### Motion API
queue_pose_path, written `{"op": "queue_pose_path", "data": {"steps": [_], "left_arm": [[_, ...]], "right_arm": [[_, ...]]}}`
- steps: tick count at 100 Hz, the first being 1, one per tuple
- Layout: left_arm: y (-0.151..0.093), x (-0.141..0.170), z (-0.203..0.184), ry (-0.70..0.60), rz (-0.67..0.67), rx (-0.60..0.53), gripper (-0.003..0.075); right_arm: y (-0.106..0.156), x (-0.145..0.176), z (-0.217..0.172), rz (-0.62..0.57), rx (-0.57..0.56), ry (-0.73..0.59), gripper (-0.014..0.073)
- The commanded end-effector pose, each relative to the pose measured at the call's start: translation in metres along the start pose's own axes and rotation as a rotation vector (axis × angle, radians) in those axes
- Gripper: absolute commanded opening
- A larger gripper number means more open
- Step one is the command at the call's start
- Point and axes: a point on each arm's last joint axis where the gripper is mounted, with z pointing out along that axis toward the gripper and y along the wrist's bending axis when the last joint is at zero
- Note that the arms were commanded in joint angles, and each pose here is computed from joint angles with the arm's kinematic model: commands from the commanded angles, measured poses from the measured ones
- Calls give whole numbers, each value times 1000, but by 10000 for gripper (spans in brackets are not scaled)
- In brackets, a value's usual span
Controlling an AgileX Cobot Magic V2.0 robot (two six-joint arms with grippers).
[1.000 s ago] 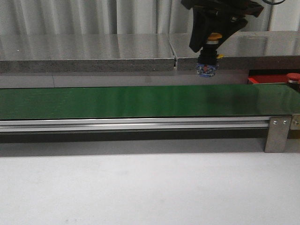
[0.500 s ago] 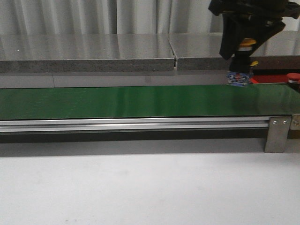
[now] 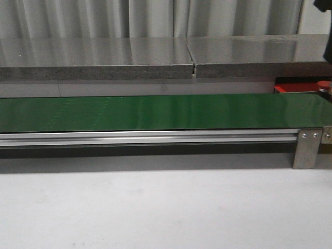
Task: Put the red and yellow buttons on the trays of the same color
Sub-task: 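Carry the yellow button into the yellow tray and open the right gripper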
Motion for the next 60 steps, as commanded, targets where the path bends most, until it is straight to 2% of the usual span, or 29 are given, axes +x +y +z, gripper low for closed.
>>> {"op": "queue_pose_path", "data": {"steps": [1, 33, 60], "left_arm": [[-1, -14, -4, -94, -15, 1, -19], [-1, -14, -4, -94, -15, 1, -19], [-1, -14, -4, -94, -15, 1, -19]], "right_arm": [[-16, -2, -23, 44, 44, -110, -17], [-66, 28, -10, 202, 137, -74, -17], [-77, 47, 12, 249, 165, -92, -17]]}}
